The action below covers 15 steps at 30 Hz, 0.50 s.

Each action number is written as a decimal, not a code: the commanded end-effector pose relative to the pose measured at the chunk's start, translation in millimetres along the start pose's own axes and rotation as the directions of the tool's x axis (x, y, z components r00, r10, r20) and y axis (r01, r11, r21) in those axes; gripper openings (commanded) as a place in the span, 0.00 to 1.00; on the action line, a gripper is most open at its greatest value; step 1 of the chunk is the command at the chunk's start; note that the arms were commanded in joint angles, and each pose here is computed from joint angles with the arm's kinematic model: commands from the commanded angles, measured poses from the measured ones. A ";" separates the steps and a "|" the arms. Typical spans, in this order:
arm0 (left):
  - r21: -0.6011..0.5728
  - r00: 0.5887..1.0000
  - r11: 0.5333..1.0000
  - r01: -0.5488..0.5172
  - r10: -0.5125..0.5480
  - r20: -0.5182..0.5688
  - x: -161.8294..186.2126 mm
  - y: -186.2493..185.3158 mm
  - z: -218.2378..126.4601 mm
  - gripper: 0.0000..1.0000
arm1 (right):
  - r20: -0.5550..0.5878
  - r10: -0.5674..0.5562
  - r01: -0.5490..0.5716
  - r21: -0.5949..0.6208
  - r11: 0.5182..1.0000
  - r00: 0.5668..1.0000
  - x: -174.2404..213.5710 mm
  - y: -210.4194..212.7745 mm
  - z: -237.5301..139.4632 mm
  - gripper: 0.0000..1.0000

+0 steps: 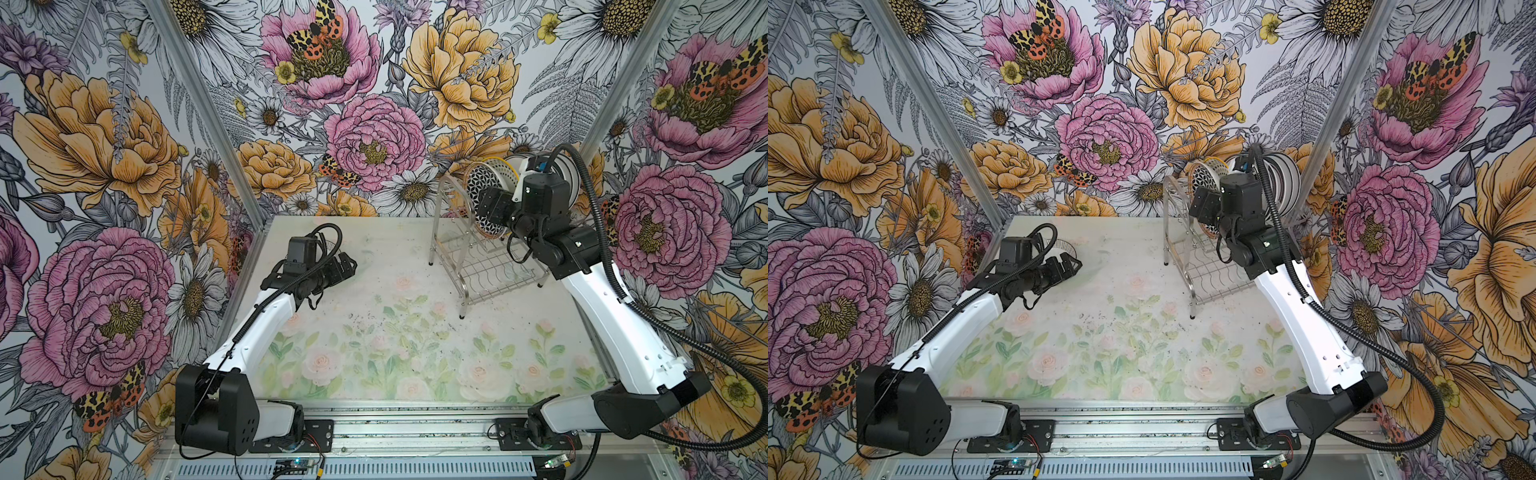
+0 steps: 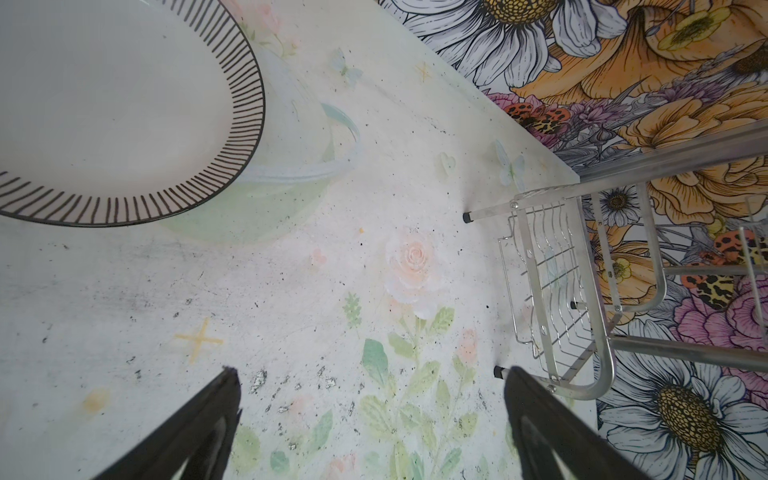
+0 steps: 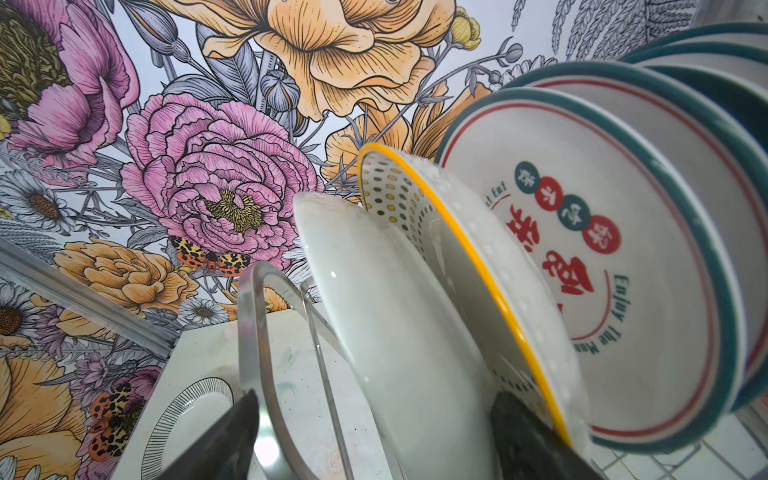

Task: Unload the plates from the dish rack
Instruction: 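Close the right gripper on the geometric plate rim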

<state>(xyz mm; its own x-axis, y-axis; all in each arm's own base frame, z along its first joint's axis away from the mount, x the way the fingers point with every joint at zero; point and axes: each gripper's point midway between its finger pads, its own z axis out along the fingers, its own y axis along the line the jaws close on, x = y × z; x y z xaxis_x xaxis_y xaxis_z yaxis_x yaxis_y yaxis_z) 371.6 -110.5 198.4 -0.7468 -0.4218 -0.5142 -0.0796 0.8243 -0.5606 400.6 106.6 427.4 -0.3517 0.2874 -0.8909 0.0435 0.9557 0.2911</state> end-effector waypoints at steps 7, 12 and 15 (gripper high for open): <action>0.057 0.999 0.998 -0.038 0.038 0.006 -3.5 -16.2 0.0 0.97 | -0.014 -0.124 0.124 0.217 0.968 0.992 12.2 -23.9 13.7 0.58; 0.061 0.999 0.997 -0.041 0.041 0.004 -4.0 -19.1 0.9 0.96 | -0.004 -0.187 0.180 0.289 0.940 0.982 11.3 -25.2 14.2 0.48; 0.061 0.999 0.997 -0.041 0.041 0.003 -3.8 -19.4 1.1 0.96 | -0.007 -0.206 0.198 0.311 0.930 0.979 12.7 -25.2 16.6 0.44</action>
<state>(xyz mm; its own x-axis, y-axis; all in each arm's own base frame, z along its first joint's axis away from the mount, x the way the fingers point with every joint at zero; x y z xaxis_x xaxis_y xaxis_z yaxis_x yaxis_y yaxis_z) 370.8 -118.6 199.5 -0.7557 -0.4083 -0.5120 -0.0551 0.8187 -0.5715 408.5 90.8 404.2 -0.3562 0.1272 -0.9257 0.2231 0.9736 0.0479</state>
